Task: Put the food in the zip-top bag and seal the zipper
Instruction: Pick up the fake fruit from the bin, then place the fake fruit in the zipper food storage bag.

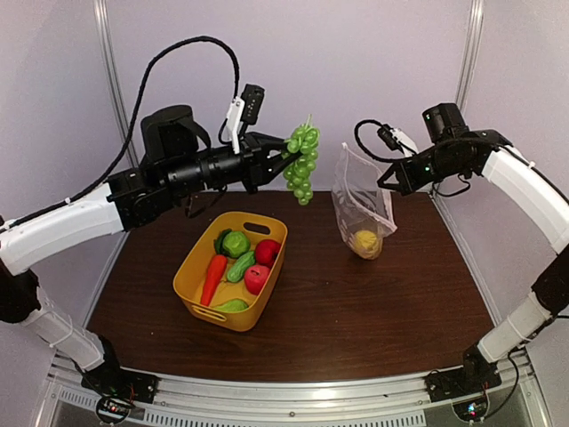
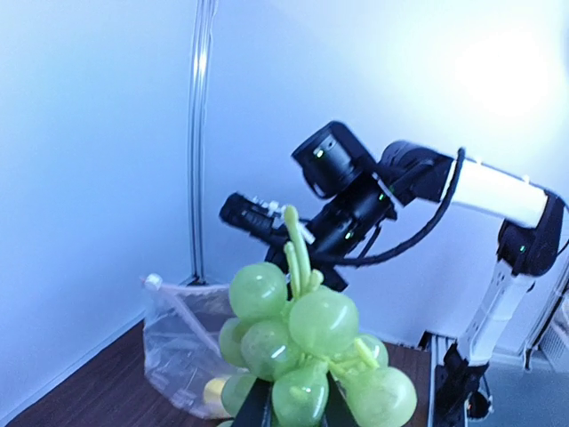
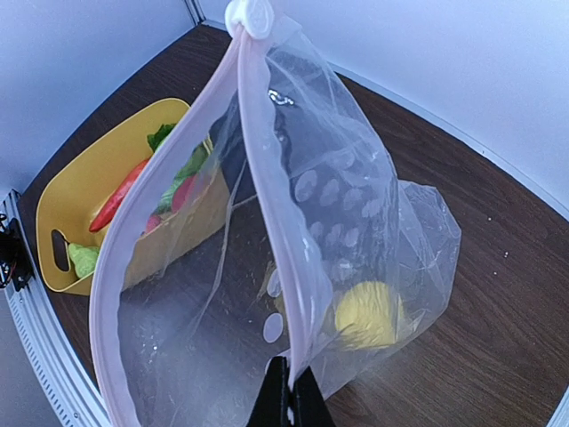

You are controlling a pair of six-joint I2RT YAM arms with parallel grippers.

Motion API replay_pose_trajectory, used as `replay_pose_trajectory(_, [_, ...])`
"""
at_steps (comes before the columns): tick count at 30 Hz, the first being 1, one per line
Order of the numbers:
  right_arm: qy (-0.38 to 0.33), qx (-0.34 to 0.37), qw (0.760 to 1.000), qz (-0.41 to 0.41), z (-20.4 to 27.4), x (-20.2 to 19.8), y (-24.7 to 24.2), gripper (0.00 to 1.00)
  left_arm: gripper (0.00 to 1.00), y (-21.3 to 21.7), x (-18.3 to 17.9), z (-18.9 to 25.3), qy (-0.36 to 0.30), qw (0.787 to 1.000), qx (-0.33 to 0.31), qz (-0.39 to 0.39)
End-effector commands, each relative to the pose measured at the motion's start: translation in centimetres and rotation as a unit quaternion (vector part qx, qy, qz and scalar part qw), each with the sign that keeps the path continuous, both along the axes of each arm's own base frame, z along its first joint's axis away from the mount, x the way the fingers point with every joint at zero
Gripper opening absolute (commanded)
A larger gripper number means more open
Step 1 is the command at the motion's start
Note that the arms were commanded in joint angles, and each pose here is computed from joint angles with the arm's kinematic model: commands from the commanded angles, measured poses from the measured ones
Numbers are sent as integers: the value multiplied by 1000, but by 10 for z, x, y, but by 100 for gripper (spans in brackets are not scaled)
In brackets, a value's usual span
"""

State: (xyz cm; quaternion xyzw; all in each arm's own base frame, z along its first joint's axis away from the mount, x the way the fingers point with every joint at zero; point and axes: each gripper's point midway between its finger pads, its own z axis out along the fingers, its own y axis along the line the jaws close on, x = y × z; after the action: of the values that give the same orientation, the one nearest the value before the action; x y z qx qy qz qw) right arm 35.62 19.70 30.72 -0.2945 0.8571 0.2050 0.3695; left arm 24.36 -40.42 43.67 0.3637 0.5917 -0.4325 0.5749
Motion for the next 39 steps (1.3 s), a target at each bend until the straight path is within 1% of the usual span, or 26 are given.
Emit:
replay_pose_trajectory(1, [13, 30, 999, 16, 15, 3, 17, 0, 8, -10, -7, 61, -37, 984, -174, -29])
replay_pose_trajectory(3, [21, 39, 999, 22, 17, 4, 22, 0, 8, -19, -8, 66, -45, 979, -198, -36])
replay_pose_trajectory(7, [38, 54, 997, 34, 14, 4, 31, 0, 8, -44, 0, 63, -50, 974, -215, -47])
replay_pose_trajectory(13, [51, 75, 995, 51, 18, -3, 38, 0, 7, -65, 26, 42, -29, 969, -244, -22])
replay_pose_trajectory(15, [51, 80, 994, 55, 19, -7, 39, 0, 7, -73, 33, 36, -24, 969, -244, -14])
replay_pose_trajectory(18, [56, 93, 992, 61, 23, -13, 40, 0, 7, -87, 50, 14, -13, 974, -228, 8])
replay_pose_trajectory(21, [50, 100, 992, 62, 31, -18, 40, 0, 7, -96, 56, -4, -1, 977, -213, 19])
replay_pose_trajectory(24, [36, 99, 993, 58, 39, -21, 36, 0, 7, -98, 58, -24, 10, 979, -199, 39])
replay_pose_trajectory(26, [31, 100, 993, 56, 41, -22, 35, 0, 7, -95, 59, -29, 11, 978, -205, 46])
replay_pose_trajectory(30, [33, 103, 993, 55, 42, -21, 35, 0, 7, -90, 55, -23, 4, 974, -223, 42])
replay_pose_trajectory(34, [35, 115, 992, 44, 44, -14, 31, 0, 9, -89, 43, -19, -10, 974, -225, 15])
replay_pose_trajectory(36, [28, 114, 992, 40, 46, -11, 29, 0, 8, -89, 43, -23, 0, 975, -223, 12])
replay_pose_trajectory(39, [-2, 115, 993, 25, 55, -8, 23, 0, 7, -88, 48, -34, 24, 975, -218, 25])
